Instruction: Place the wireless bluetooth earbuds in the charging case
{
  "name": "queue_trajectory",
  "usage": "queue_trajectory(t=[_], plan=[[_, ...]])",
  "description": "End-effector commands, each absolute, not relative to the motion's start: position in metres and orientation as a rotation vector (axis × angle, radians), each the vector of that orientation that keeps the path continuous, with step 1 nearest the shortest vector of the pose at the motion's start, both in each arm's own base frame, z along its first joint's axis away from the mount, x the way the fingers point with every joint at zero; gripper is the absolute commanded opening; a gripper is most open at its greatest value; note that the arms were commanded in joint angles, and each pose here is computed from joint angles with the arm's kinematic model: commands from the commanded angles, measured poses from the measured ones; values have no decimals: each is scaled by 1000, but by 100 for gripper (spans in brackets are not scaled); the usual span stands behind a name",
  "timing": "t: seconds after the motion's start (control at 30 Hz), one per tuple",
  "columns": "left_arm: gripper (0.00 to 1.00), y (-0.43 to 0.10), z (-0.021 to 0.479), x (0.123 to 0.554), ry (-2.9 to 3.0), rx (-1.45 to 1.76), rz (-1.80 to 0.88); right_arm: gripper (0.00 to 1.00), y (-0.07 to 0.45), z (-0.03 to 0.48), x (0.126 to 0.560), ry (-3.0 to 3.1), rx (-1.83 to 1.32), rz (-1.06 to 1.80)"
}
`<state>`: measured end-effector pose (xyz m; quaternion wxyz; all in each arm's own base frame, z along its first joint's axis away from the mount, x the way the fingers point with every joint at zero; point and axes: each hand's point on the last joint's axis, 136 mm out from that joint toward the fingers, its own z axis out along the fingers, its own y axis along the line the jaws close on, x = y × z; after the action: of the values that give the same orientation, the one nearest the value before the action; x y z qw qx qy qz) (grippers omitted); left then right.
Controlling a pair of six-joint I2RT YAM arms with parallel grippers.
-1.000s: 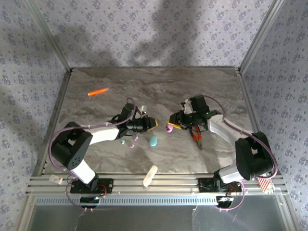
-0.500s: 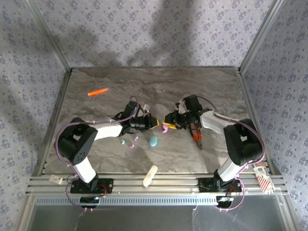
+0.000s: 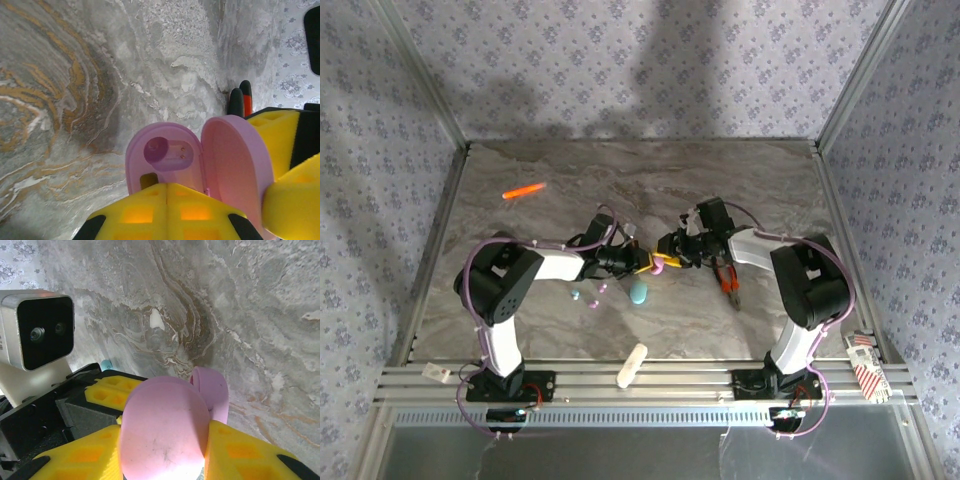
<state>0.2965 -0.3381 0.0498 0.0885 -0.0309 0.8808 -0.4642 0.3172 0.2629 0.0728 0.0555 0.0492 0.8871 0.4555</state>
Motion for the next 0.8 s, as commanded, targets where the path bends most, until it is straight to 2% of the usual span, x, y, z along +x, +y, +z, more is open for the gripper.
queue_trajectory(t=[0.0, 0.47, 0.77], plan=[[4, -353, 61, 299, 2589, -36, -1443, 41, 267, 72, 317, 2686, 142, 1442], [6, -375, 64, 294, 2635, 35, -1417, 50, 248, 55, 313, 2717, 191, 1405], [8, -379, 61, 292, 2667, 48, -1391, 69, 237, 57, 313, 2715, 195, 1379]])
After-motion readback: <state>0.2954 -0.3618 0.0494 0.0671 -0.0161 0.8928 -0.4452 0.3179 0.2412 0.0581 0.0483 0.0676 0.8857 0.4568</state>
